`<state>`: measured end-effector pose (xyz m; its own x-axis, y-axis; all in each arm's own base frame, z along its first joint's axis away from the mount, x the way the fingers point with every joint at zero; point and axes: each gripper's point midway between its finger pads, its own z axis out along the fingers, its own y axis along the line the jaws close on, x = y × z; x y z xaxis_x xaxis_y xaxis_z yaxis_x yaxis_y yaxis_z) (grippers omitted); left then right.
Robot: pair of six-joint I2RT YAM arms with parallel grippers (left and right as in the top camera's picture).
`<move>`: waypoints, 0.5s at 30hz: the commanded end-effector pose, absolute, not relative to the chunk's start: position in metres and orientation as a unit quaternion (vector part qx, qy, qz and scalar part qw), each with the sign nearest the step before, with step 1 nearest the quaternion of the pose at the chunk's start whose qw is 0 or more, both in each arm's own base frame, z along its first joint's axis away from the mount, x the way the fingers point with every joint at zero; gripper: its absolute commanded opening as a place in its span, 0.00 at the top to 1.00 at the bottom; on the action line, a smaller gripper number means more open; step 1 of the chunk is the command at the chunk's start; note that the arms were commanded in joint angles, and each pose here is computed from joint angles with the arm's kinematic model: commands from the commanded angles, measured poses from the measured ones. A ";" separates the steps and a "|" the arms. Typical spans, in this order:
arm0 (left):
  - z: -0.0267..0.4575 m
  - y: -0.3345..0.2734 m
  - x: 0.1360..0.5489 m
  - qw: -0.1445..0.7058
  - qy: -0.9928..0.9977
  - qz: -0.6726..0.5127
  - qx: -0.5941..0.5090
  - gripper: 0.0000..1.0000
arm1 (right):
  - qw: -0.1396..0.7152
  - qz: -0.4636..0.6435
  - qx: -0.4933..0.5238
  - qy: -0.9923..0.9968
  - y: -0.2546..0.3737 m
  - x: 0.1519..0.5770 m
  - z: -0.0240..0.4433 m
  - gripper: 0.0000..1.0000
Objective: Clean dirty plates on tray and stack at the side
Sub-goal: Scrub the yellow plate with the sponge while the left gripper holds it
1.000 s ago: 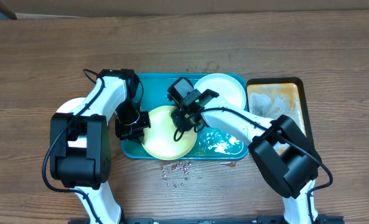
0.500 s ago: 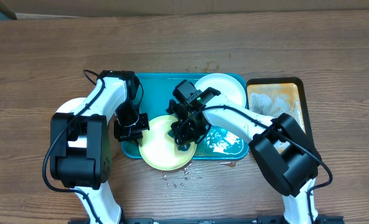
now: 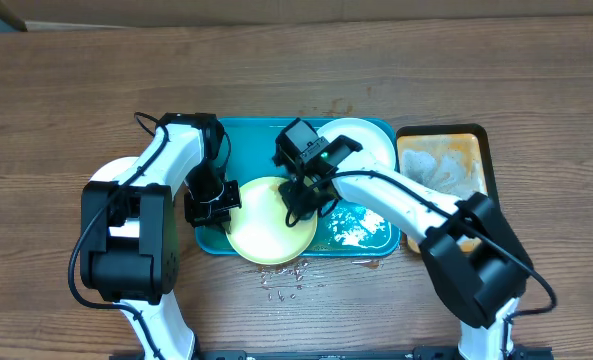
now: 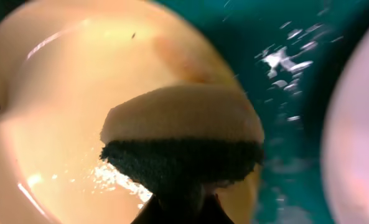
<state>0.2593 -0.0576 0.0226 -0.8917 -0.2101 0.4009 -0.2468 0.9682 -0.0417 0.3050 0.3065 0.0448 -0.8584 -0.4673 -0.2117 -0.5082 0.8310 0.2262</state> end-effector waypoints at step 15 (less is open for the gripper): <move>0.026 -0.060 0.261 0.190 -0.974 0.048 0.116 0.96 | 0.182 0.160 -0.265 0.933 0.325 0.341 0.072 0.96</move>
